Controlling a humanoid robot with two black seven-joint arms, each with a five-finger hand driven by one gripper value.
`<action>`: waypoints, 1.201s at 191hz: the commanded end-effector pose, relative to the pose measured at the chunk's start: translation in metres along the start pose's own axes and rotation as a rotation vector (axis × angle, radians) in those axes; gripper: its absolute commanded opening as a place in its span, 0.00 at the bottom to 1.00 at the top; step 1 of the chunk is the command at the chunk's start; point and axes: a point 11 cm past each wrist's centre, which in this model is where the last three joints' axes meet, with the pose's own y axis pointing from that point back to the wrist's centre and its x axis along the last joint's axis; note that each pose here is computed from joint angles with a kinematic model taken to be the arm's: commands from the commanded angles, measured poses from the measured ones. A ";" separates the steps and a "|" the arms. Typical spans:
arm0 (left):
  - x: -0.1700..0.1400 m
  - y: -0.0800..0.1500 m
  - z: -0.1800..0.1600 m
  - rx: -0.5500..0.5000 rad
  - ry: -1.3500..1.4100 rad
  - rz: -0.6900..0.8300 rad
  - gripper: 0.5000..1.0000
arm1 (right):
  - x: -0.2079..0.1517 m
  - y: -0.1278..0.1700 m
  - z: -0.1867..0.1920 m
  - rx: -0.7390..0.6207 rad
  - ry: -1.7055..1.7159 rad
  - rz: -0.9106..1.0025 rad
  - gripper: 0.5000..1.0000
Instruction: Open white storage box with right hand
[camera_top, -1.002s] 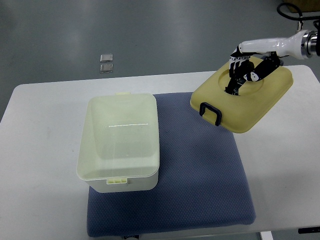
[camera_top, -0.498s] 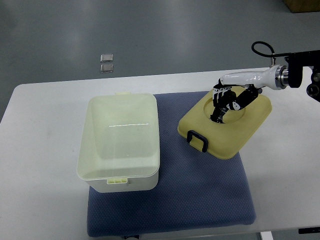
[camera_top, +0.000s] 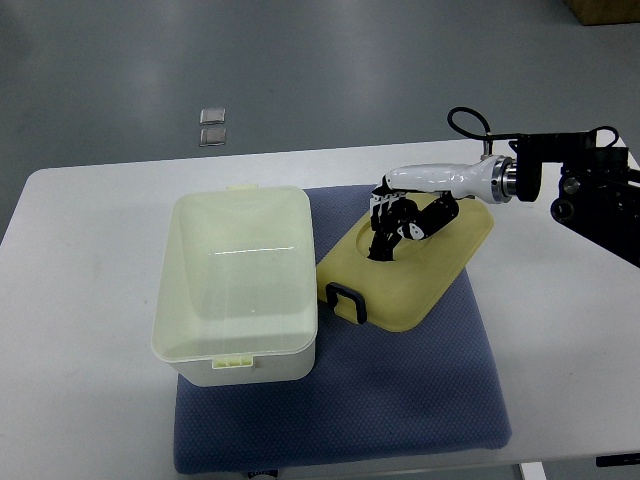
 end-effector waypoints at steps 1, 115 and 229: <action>0.000 0.000 0.000 0.000 0.000 0.001 1.00 | -0.009 -0.005 -0.001 0.011 -0.016 -0.002 0.00; 0.000 0.000 0.000 0.000 -0.001 -0.001 1.00 | 0.017 0.027 0.048 -0.149 -0.082 0.018 0.87; -0.004 0.000 0.000 0.001 -0.008 -0.012 1.00 | 0.095 0.061 0.113 0.243 -1.461 0.791 0.87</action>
